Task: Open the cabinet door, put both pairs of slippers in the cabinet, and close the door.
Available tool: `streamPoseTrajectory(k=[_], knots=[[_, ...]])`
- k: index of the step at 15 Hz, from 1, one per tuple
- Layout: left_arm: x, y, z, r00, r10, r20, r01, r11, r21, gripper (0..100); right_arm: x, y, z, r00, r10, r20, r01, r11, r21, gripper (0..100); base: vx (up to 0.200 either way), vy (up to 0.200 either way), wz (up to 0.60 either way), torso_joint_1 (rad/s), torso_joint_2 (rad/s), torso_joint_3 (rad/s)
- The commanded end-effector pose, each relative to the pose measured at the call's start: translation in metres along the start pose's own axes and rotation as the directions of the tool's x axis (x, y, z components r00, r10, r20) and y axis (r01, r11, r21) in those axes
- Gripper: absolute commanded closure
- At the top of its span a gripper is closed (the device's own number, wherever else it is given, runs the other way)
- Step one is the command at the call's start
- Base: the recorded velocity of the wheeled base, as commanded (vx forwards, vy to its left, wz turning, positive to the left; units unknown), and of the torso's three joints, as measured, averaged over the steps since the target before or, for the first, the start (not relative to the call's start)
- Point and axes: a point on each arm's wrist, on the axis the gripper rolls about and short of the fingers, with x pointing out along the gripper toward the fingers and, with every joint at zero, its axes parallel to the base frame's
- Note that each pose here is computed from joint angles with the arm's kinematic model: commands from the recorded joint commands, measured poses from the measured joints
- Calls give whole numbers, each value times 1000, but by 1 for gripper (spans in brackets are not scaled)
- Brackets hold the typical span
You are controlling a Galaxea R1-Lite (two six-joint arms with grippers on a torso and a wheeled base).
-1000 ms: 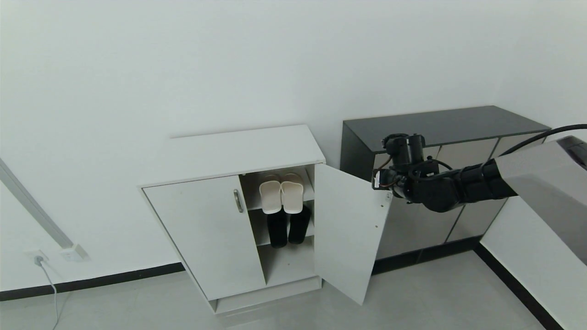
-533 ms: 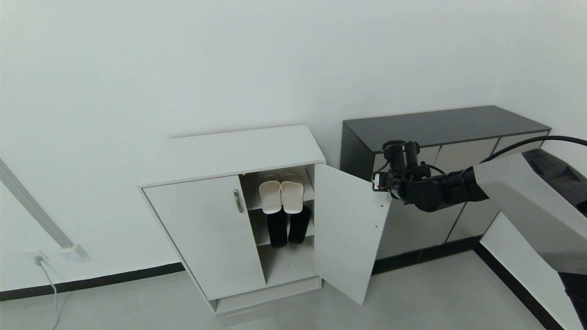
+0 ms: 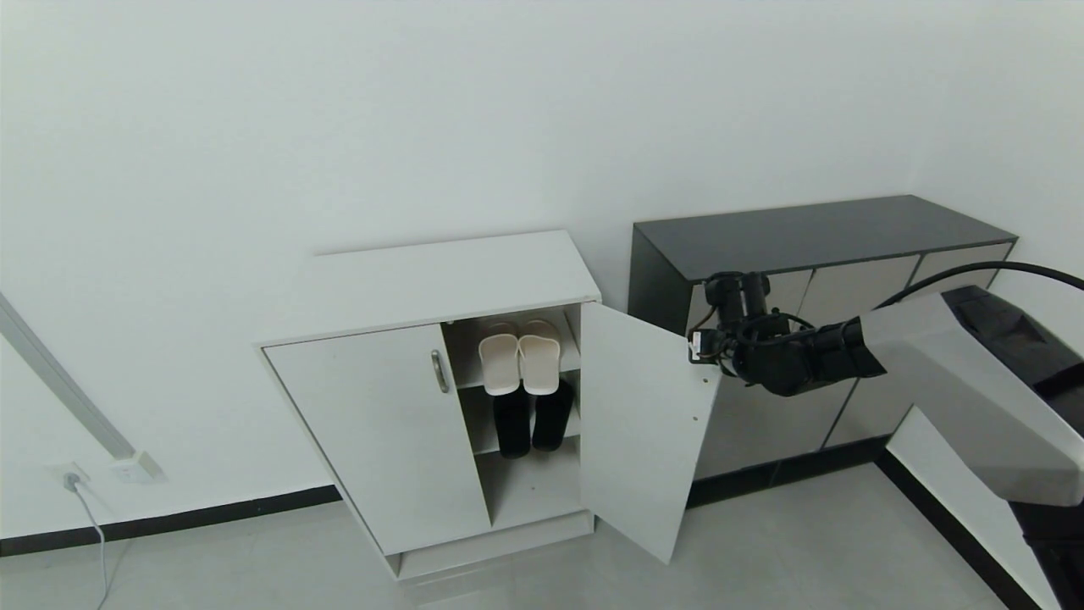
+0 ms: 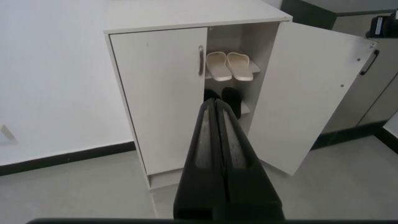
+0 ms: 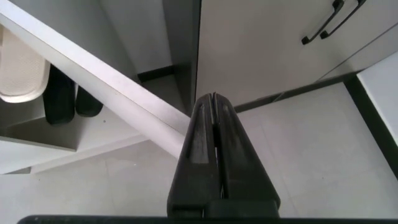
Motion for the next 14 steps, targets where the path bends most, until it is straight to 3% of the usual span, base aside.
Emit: streamPoseTrajectory(k=[1,8,14], knots=[[0,0,0,1000,1,-1,-1,1000,0,100,-1,2,-2,1000,3,-6,-3,1000,0,100,0,0,0,0,0,0],[0,0,0,1000,1,-1,-1,1000,0,100,-34,17,-15,997,48,-61,-48,999,-2,100,0,0,0,0,0,0],[0,0,0,1000,1,-1,-1,1000,0,100,-107,58,-41,969,230,-90,-233,972,-33,100,0,0,0,0,0,0]])
